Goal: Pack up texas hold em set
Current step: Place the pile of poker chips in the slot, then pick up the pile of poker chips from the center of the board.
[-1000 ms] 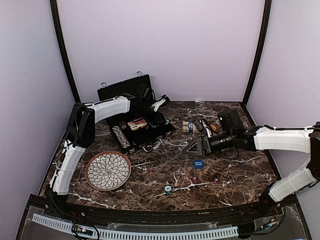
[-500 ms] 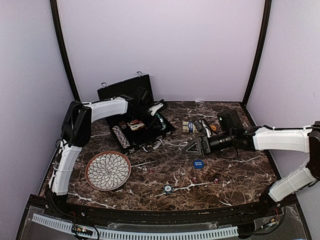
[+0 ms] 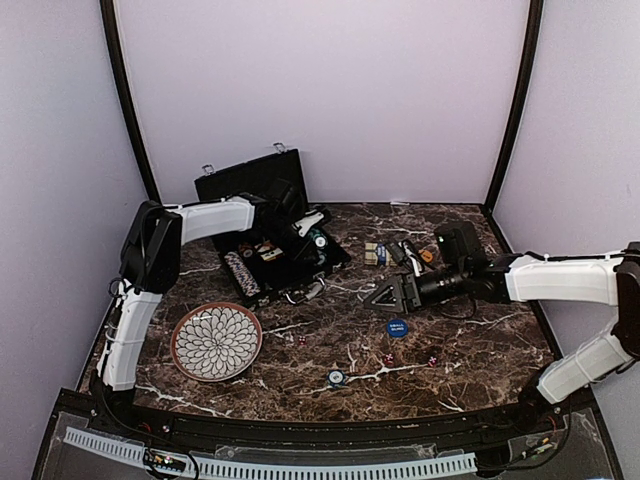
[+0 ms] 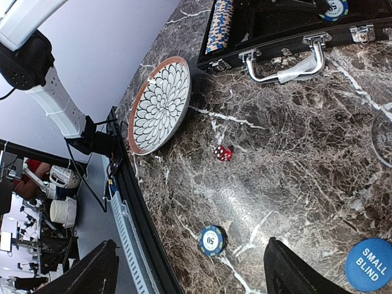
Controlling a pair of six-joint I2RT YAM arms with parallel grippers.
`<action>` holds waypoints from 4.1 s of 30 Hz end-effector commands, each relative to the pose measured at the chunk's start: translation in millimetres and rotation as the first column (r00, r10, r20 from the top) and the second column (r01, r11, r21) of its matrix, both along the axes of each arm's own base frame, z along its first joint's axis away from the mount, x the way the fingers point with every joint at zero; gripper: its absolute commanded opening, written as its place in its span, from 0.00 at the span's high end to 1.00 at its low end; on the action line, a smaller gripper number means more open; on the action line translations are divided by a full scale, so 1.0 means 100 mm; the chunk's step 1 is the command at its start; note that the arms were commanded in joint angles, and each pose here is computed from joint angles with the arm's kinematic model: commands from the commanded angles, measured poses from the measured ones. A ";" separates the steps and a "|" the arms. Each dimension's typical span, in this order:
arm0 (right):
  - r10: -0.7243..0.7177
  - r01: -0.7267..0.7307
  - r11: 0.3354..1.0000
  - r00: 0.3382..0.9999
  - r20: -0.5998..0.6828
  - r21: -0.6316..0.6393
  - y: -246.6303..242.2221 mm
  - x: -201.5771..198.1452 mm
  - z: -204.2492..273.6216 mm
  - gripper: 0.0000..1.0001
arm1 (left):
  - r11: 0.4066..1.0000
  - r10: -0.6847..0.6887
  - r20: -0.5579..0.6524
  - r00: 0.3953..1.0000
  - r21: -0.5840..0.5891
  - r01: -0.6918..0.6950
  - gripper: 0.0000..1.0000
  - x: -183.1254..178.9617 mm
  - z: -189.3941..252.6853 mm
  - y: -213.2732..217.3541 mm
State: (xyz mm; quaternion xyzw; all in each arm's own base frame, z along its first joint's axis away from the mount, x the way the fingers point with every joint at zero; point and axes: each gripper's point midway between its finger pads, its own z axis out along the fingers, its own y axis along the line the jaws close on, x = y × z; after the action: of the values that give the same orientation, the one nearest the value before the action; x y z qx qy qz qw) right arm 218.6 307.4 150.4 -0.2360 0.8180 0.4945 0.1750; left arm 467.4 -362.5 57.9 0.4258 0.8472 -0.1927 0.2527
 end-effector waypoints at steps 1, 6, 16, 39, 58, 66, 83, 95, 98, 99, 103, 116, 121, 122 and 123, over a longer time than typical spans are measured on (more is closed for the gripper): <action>0.004 -0.004 1.000 1.000 0.012 0.019 0.02 0.03 0.01 0.17 | 0.998 0.061 0.076 0.995 -0.014 -0.060 1.00 0.17 0.38 0.19; 0.010 -0.010 1.000 1.000 0.011 0.018 0.02 0.02 0.01 0.16 | 0.996 0.091 0.091 0.992 -0.009 -0.091 1.00 0.26 0.35 0.25; 0.010 -0.011 1.000 1.000 0.007 0.014 0.02 0.02 -0.01 0.16 | 0.994 0.109 0.073 0.991 -0.012 -0.108 1.00 0.34 0.24 0.29; 0.014 -0.014 1.000 1.000 -0.006 0.013 0.01 -0.01 -0.07 0.15 | 0.997 0.079 0.048 0.996 -0.028 -0.078 0.71 0.28 0.23 0.24; 0.019 -0.019 1.000 1.000 -0.014 0.014 0.01 -0.01 -0.10 0.14 | 0.996 0.083 0.043 0.996 -0.039 -0.082 0.65 0.28 0.25 0.23; 0.018 -0.018 1.000 1.000 -0.019 0.016 0.01 -0.02 -0.11 0.13 | 0.993 0.111 0.050 0.993 -0.054 -0.108 0.64 0.29 0.38 0.23; 0.033 -0.032 0.999 0.999 -0.025 0.021 0.04 -0.02 -0.12 0.13 | 0.992 0.111 0.054 0.992 -0.066 -0.108 0.64 0.25 0.55 0.25; 0.026 -0.026 0.999 0.999 -0.027 0.021 0.02 -0.03 -0.13 0.12 | 0.990 0.100 0.048 0.994 -0.100 -0.095 0.64 0.18 0.73 0.23; 0.028 -0.028 0.999 0.999 -0.027 0.020 0.02 -0.04 -0.13 0.12 | 0.989 0.102 0.056 0.993 -0.110 -0.095 0.64 0.16 0.82 0.23; 0.027 -0.026 0.999 0.999 -0.025 0.018 0.01 -0.04 -0.13 0.12 | 0.990 0.099 0.053 0.994 -0.109 -0.093 0.64 0.14 0.82 0.23; 0.012 -0.012 1.000 1.000 -0.013 -0.002 -0.02 -0.03 -0.13 0.11 | 0.988 0.097 0.071 0.993 -0.127 -0.088 0.64 0.04 1.00 0.25; -0.029 0.030 0.997 1.000 0.012 -0.072 -0.13 -0.02 -0.15 0.11 | 0.985 0.055 0.044 0.998 -0.169 -0.047 0.29 -1.19 1.01 0.20; -0.063 0.065 0.991 0.998 0.016 -0.119 -0.20 0.00 -0.19 0.10 | 0.986 0.004 0.058 0.998 -0.168 0.006 0.22 -1.84 0.88 0.14; -0.064 0.066 0.986 0.998 0.017 -0.153 -0.23 -0.01 -0.24 0.11 | 0.982 0.001 0.071 0.998 -0.189 0.012 0.22 -1.93 0.96 0.12; -0.062 0.067 0.978 0.998 0.031 -0.199 -0.25 -0.01 -0.30 0.11 | 0.980 0.010 0.060 0.998 -0.198 0.002 0.22 -2.00 0.88 0.15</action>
State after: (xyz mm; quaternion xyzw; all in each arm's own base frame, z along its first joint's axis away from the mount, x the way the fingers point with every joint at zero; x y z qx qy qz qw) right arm 214.8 291.9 130.3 -0.2243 0.8470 0.4514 0.1690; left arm 284.0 -351.9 133.1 0.4243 0.8253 -0.2482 0.2778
